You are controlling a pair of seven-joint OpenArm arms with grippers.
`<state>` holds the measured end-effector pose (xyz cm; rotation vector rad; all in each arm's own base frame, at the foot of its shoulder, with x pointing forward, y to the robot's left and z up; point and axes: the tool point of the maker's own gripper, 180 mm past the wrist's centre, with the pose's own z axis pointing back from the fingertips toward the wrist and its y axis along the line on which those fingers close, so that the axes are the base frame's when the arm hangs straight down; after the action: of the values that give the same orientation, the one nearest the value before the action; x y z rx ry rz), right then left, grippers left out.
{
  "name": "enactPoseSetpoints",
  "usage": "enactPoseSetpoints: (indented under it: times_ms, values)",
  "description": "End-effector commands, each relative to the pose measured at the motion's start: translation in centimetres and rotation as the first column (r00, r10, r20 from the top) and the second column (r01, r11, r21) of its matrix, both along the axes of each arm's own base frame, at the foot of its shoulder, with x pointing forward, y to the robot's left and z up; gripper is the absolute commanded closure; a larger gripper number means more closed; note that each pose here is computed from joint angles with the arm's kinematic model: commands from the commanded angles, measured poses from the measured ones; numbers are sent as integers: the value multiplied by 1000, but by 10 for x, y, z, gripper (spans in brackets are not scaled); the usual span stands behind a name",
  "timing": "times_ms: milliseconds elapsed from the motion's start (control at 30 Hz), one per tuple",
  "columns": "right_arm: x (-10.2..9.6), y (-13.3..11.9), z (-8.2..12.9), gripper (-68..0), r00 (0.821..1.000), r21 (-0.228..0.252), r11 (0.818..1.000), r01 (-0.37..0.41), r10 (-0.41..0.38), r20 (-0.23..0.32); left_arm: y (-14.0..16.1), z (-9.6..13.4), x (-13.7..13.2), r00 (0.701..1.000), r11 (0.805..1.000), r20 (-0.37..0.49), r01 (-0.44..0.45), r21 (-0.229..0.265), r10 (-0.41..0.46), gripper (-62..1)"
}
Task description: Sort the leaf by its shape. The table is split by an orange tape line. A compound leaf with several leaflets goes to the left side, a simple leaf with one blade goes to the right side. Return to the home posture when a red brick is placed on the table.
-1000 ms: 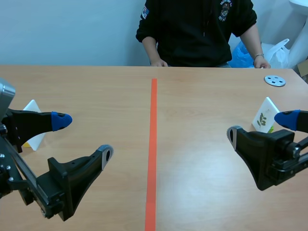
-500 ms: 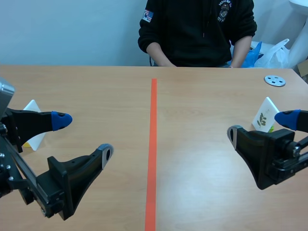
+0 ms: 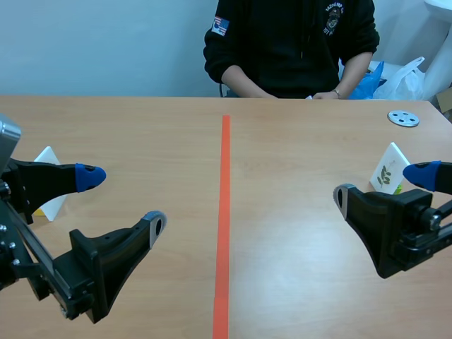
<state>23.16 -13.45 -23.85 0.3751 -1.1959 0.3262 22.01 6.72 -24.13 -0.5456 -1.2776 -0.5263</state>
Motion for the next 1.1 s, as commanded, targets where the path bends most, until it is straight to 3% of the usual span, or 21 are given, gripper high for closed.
enactPoseSetpoints:
  times_ms: [0, 1067]
  values:
    - [5, -3, 8, -679, 1000, 3, 1000, 3, -3, 30, 0, 6, 2, 1000, 1000, 17, -3, -16, 3, -623]
    - [6, -2, 12, -679, 999, 15, 1000, 4, -5, 52, 0, 5, 2, 1000, 1000, 16, -3, -15, 3, -623]
